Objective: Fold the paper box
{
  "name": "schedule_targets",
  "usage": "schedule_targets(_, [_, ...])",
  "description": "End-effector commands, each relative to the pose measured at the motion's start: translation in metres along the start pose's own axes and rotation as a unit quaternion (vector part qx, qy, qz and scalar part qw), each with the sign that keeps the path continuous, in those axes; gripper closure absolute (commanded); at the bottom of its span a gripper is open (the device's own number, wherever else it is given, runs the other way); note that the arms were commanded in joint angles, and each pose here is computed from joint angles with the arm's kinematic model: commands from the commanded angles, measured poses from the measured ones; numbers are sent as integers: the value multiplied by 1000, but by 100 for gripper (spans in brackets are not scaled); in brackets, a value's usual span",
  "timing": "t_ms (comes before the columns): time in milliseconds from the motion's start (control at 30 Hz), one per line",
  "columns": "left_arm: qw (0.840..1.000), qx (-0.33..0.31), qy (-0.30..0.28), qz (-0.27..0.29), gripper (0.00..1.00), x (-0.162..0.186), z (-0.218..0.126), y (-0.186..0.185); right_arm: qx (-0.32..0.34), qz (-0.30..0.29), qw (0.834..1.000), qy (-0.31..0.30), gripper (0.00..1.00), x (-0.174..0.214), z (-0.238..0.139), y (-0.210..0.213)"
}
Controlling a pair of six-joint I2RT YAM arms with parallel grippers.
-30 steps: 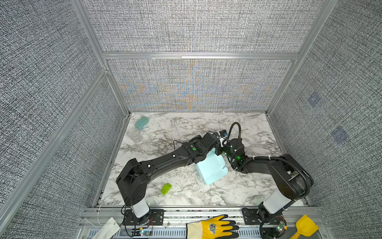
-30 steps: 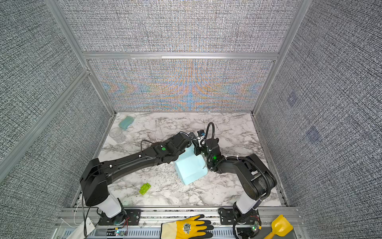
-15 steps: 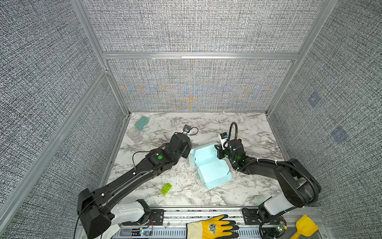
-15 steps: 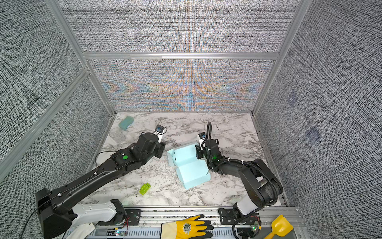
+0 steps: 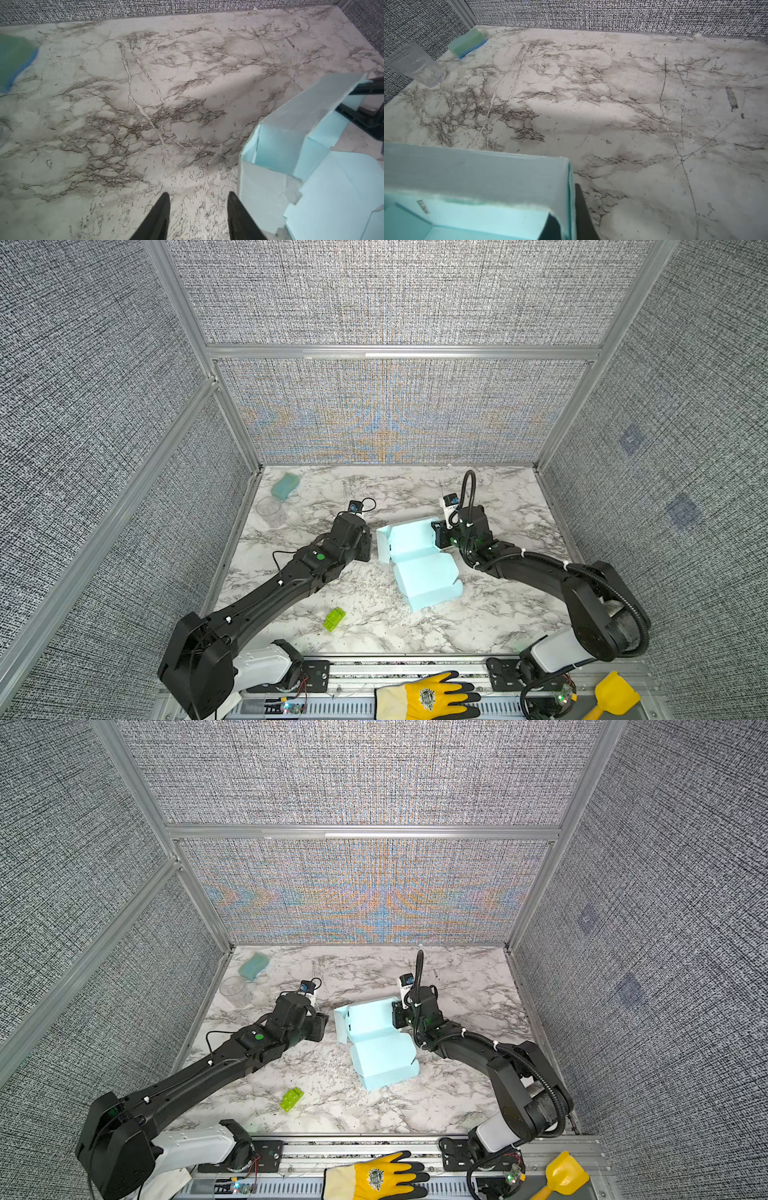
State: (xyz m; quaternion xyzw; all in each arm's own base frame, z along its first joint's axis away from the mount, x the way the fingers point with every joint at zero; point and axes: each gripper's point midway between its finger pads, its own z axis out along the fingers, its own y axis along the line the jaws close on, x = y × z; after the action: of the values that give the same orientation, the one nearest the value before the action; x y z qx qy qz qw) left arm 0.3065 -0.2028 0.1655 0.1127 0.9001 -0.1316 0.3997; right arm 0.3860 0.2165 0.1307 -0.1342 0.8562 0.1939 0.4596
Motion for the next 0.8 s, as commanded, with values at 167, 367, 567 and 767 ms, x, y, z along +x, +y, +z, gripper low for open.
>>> schedule_targets(167, [993, 113, -18, -11, 54, -7, 14, -29, -9, 27, 1000, 11, 100, -1, 4, -3])
schedule_targets(367, [984, 180, 3, -5, 57, -2, 18, -54, -8, 29, 999, 14, 100, 0, 4, -4])
schedule_targets(567, [968, 251, 9, 17, 60, 0, 13, -78, -9, 30, 999, 18, 100, 3, 6, -4])
schedule_targets(767, [959, 283, -8, 22, 62, 0, 2, -86, -11, 31, 999, 19, 100, 3, 7, -3])
